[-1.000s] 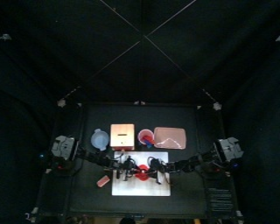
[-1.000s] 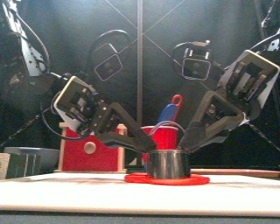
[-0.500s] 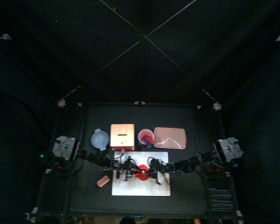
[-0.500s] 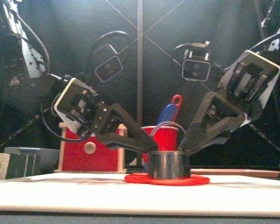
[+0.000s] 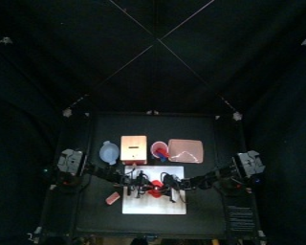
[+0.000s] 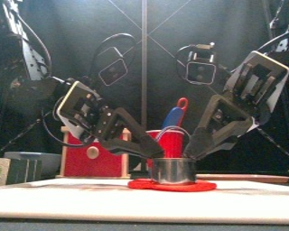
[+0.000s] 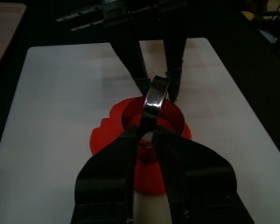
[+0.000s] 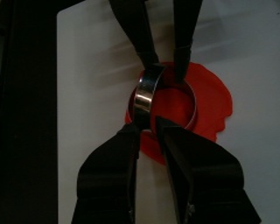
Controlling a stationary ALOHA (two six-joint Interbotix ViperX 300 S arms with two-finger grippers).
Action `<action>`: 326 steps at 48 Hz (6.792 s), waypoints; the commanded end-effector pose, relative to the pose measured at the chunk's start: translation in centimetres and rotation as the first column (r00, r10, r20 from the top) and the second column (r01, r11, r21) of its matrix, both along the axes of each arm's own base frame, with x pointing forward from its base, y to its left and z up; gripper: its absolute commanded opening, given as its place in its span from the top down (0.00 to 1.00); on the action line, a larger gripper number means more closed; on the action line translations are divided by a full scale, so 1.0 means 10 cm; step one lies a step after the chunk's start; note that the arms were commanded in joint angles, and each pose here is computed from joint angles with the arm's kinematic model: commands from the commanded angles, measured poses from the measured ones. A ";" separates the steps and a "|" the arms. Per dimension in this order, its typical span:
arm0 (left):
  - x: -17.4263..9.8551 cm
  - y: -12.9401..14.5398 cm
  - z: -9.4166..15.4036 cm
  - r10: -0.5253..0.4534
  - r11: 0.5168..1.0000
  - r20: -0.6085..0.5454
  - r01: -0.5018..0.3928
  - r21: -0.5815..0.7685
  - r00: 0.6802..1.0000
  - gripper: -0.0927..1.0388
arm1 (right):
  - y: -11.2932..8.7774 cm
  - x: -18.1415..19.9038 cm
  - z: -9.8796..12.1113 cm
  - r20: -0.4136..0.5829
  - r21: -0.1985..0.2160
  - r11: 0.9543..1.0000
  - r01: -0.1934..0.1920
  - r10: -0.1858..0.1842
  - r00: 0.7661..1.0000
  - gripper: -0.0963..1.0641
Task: Get the cutter from the drawer then cut the dough then place the extra dough in the bowl
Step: Cut the dough
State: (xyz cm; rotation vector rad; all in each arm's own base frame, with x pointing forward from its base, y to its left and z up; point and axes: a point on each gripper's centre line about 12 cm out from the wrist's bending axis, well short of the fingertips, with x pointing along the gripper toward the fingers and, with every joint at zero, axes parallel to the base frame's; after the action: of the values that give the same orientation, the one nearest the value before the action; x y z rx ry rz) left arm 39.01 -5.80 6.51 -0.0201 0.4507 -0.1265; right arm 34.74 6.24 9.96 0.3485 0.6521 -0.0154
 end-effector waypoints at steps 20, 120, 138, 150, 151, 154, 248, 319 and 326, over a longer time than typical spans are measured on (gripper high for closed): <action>0.01 0.05 -0.06 0.040 0.999 -0.030 -0.041 -0.012 0.999 0.39 | -0.10 -0.07 -0.14 -0.061 0.019 0.998 0.061 -0.060 0.996 0.42; -0.05 0.08 -0.13 0.063 0.998 -0.130 -0.066 -0.014 0.990 0.35 | -0.14 -0.01 -0.15 -0.089 0.021 0.997 0.071 -0.069 0.994 0.38; -0.05 0.08 -0.12 0.068 0.997 -0.127 -0.071 -0.014 0.990 0.25 | -0.14 0.00 -0.12 -0.079 0.019 0.998 0.067 -0.065 0.995 0.28; -0.04 0.07 -0.06 0.067 0.997 -0.110 -0.070 -0.017 0.992 0.25 | -0.12 0.02 -0.02 -0.042 0.011 0.999 0.044 -0.044 0.998 0.24; -0.04 0.08 -0.06 0.067 0.997 -0.113 -0.070 -0.016 0.991 0.25 | -0.12 0.02 -0.02 -0.040 0.011 0.999 0.043 -0.042 0.998 0.23; -0.04 0.08 -0.05 0.067 0.998 -0.109 -0.069 -0.016 0.992 0.25 | -0.09 0.03 -0.01 -0.037 0.009 0.999 0.033 -0.032 0.999 0.22; -0.08 0.06 0.36 0.017 1.000 -0.013 -0.017 -0.001 1.000 0.43 | -0.12 0.10 0.13 0.005 0.010 0.999 0.035 -0.035 0.999 0.20; -0.03 0.05 0.12 0.020 1.000 -0.115 -0.019 0.011 0.993 0.44 | -0.13 0.16 0.14 0.012 0.007 0.999 0.033 -0.033 0.999 0.35; -0.01 0.05 0.10 0.022 1.000 -0.125 -0.020 0.012 0.992 0.44 | -0.10 0.17 0.13 0.002 0.005 1.000 0.025 -0.025 1.000 0.35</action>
State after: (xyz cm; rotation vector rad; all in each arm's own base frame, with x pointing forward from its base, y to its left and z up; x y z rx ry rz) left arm 38.21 -5.39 6.92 -0.0171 0.5962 -0.1075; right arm 35.94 5.35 10.47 0.3555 0.6660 -0.0369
